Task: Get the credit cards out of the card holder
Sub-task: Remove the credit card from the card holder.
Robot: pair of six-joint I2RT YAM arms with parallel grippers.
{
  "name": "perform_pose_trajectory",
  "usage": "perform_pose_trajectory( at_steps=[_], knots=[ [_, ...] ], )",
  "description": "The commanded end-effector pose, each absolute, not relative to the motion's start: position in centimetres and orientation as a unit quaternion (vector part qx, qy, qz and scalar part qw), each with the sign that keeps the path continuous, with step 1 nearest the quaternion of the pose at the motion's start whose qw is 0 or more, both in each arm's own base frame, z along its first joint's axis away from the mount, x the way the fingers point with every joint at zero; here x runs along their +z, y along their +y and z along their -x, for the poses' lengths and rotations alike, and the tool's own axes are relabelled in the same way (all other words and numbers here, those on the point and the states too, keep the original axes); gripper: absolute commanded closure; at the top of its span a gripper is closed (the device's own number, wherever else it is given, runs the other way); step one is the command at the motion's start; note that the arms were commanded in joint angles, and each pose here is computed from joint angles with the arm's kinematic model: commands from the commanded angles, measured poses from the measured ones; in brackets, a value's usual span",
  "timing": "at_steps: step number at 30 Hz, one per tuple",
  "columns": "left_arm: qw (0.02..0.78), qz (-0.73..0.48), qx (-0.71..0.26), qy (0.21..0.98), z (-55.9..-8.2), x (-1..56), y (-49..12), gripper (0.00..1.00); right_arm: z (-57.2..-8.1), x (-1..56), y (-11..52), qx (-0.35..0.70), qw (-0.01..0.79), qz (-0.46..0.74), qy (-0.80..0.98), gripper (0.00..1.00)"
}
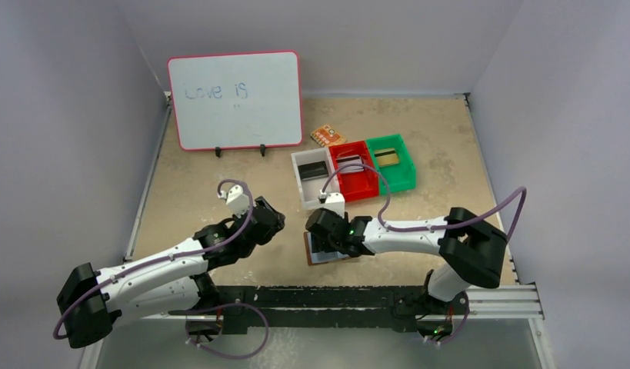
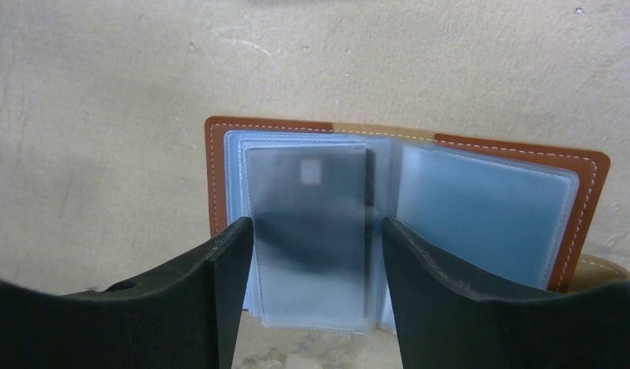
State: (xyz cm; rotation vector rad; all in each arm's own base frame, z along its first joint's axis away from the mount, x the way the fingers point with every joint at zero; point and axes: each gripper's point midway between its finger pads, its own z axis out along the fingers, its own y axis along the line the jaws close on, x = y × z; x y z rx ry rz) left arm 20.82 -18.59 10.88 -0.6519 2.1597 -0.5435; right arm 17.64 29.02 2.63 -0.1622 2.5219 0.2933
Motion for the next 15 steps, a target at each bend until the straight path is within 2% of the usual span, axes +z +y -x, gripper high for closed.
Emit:
perform_pose_trajectory(
  at_steps=[1,7,15],
  knots=[
    [0.411,0.264,-0.23,0.842,-21.4,12.3,-19.2,0.51,-17.5,4.7,29.3,0.121,0.299,0.075,0.944,0.34],
    [0.406,0.26,-0.236,0.844,-21.5,12.2,-19.7,0.51,-16.2,4.7,30.4,0.176,0.278,0.076,0.941,0.32],
    [0.398,0.253,-0.242,0.848,-21.4,11.9,-20.3,0.51,-16.1,2.7,27.5,0.109,0.271,0.038,0.956,0.32]
  ],
)
